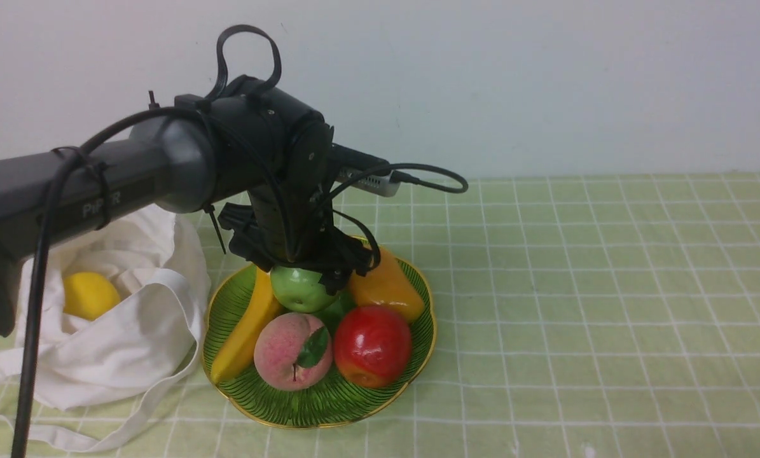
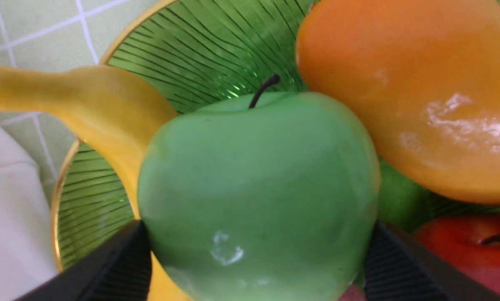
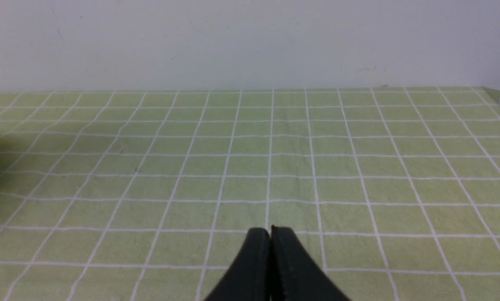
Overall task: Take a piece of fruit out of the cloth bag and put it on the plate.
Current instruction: Use the left arm to put the apple into the empty plate on the right
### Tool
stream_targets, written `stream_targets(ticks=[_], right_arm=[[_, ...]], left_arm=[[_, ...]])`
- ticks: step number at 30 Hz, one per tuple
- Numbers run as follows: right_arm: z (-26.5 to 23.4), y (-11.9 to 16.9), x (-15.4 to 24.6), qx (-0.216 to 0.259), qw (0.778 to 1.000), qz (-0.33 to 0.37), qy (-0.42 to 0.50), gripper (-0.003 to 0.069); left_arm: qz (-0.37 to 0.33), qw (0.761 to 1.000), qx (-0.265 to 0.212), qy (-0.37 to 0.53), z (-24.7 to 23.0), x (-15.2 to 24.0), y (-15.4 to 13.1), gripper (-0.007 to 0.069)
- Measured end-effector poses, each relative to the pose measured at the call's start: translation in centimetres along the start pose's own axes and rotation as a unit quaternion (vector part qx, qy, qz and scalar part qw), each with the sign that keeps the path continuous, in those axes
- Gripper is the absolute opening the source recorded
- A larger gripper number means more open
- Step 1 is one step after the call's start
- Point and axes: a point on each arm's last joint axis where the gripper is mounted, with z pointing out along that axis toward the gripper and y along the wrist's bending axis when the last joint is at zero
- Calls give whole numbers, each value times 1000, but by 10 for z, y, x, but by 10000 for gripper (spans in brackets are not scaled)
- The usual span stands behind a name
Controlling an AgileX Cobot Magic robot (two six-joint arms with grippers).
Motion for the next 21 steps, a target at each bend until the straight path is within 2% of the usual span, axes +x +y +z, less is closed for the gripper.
stream_targets(ticks=[21], right_arm=[[0,0,0,0,1000,0,0,-15]], left_arm=[[-14,1000,8,3,-15,3,2,615]])
